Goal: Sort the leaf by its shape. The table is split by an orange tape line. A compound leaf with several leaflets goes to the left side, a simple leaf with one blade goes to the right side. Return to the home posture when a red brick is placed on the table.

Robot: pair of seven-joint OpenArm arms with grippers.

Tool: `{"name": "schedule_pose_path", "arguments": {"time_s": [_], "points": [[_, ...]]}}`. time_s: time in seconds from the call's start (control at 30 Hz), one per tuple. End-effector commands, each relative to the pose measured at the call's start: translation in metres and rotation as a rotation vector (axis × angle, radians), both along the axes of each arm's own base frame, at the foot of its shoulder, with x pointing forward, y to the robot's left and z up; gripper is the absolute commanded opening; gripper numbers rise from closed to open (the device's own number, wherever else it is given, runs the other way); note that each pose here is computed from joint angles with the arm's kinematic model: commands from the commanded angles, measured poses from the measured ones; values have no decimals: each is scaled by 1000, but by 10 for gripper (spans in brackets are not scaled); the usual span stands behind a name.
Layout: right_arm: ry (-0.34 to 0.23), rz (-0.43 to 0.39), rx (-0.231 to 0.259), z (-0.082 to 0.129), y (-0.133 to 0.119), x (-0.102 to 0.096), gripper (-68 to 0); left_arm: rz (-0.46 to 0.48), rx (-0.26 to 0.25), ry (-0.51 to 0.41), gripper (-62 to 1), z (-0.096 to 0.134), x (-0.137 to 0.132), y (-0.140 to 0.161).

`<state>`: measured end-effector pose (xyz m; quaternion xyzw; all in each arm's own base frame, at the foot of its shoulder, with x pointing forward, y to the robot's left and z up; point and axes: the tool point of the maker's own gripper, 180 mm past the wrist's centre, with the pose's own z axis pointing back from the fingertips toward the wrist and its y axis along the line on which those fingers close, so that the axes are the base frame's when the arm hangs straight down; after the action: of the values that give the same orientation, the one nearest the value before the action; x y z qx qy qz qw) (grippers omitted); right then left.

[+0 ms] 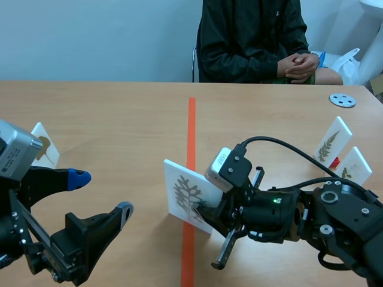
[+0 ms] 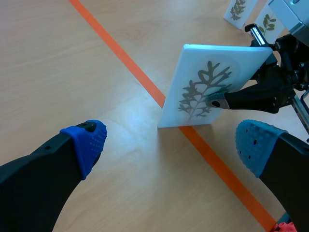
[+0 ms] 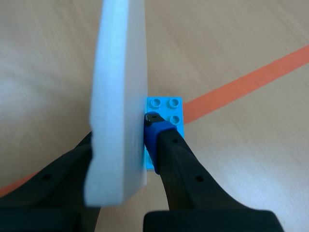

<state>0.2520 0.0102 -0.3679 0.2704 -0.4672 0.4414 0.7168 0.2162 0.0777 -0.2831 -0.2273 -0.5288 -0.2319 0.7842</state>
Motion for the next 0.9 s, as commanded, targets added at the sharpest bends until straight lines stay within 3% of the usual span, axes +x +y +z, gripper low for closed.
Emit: {"name": "schedule_pose_path", "arguments": {"time_s": [0.0, 0.33, 0.5, 0.73, 0.87], "points": [[-48, -15, 32, 16, -5, 12, -662, 0, -23, -39, -37, 13, 4, -3], [-141, -72, 84, 58, -20, 36, -662, -1, -23, -39, -37, 13, 4, -3], [-188, -146, 105, 78, -40, 45, -659, -1, -23, -40, -37, 13, 4, -3], [-192, -306, 109, 90, -88, 53, -653, 0, -24, -41, -37, 13, 4, -3], [-161, -397, 117, 87, -115, 54, -653, 0, -26, -45, -37, 14, 5, -3]]}}
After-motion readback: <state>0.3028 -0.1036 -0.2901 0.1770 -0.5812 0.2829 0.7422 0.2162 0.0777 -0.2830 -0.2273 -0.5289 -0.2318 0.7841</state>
